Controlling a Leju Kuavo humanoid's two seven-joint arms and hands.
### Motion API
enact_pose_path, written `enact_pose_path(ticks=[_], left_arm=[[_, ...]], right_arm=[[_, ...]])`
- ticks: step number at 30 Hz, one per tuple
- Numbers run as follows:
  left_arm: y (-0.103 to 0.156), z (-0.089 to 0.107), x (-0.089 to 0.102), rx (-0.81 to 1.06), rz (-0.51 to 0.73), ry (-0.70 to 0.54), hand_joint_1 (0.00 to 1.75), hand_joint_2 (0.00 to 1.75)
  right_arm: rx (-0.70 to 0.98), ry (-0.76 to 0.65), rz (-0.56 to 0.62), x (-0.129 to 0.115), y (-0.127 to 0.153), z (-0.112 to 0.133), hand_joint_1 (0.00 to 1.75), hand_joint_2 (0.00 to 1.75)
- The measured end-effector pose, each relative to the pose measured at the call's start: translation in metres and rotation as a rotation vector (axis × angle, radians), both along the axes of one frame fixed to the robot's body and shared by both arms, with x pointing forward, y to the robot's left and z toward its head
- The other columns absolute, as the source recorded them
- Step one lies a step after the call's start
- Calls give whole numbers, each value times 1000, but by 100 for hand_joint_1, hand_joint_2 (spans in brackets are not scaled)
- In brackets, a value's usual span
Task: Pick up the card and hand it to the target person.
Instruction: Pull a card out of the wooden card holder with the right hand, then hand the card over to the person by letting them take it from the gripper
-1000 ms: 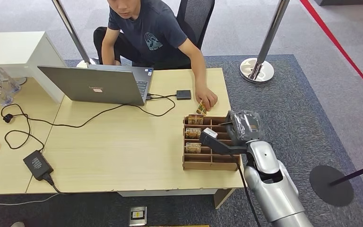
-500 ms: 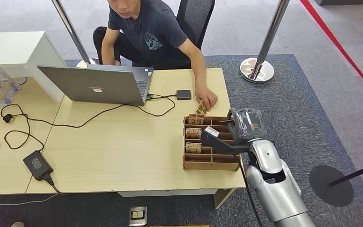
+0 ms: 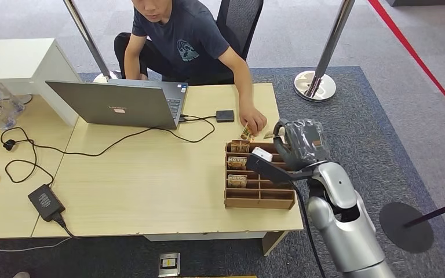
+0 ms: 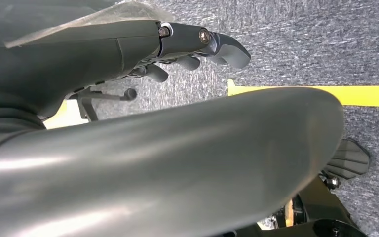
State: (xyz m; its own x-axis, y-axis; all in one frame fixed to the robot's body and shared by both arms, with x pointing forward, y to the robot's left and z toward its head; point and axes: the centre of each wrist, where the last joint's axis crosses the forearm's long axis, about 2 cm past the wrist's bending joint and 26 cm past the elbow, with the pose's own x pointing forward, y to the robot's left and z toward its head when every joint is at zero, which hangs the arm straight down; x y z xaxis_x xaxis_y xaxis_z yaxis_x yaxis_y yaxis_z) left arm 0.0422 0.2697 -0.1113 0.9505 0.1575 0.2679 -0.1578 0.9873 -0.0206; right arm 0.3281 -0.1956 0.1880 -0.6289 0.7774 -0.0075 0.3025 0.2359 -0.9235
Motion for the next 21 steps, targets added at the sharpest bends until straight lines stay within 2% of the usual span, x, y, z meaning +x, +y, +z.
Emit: enact_pose_path(ticks=[8, 21], left_arm=[[-4, 0, 0, -3, 6, -1, 0, 0], [-5, 0, 2, -4, -40, 2, 0, 0]], right_arm=[[58, -48, 70, 8, 16, 33, 175, 175], [152, 50, 108, 36, 54, 44, 175, 175]])
